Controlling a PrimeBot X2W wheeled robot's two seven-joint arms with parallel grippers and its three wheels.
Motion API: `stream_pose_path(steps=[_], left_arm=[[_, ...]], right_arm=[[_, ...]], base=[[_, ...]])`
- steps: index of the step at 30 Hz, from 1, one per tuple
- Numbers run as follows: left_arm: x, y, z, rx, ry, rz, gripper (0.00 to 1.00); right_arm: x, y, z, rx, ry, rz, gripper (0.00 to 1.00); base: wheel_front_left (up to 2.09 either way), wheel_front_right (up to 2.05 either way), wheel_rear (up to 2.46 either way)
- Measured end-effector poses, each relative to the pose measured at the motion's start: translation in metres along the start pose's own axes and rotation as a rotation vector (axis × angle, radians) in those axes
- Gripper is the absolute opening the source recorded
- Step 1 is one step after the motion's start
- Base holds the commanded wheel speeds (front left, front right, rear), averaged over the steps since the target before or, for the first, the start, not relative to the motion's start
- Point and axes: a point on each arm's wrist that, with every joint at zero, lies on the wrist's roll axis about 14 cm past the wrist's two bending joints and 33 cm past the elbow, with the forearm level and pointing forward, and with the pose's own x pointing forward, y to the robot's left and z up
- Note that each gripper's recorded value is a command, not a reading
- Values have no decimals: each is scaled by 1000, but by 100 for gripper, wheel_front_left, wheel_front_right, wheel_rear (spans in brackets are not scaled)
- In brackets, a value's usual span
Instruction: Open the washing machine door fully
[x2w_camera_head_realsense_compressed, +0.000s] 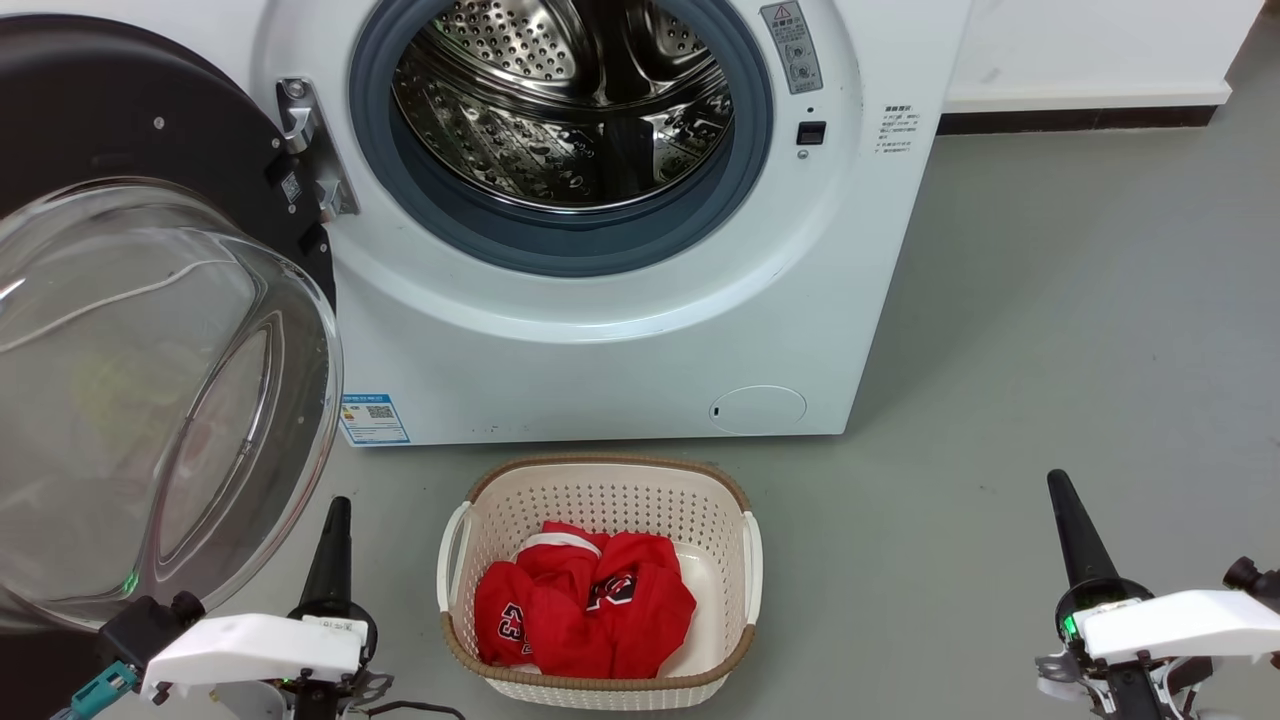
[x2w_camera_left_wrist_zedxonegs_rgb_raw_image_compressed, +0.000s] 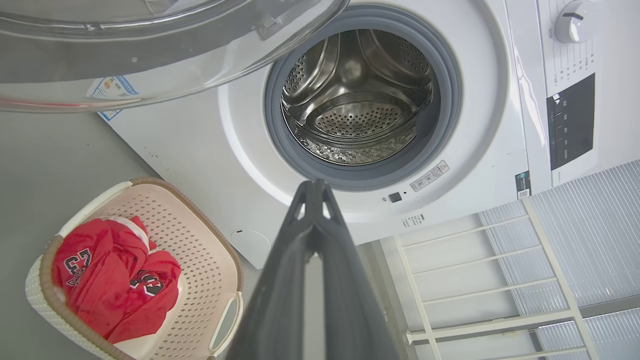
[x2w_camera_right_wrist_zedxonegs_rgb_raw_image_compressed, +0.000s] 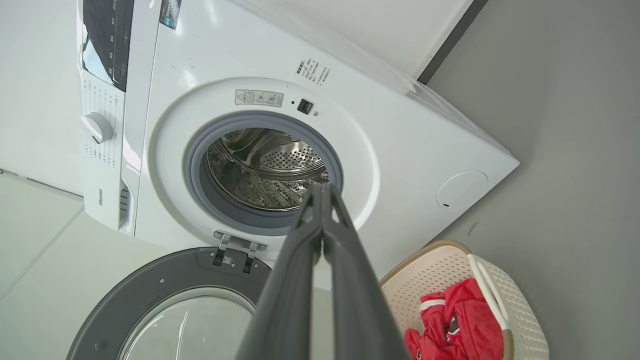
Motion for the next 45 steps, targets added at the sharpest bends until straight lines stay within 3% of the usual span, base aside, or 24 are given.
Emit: stream_pose_path(steps=[45], left_arm=[[5,-6,1,-407,31,-33,0]], right_arm=[[9,3,4,393,12,11,0]], base=[[0,0,0]])
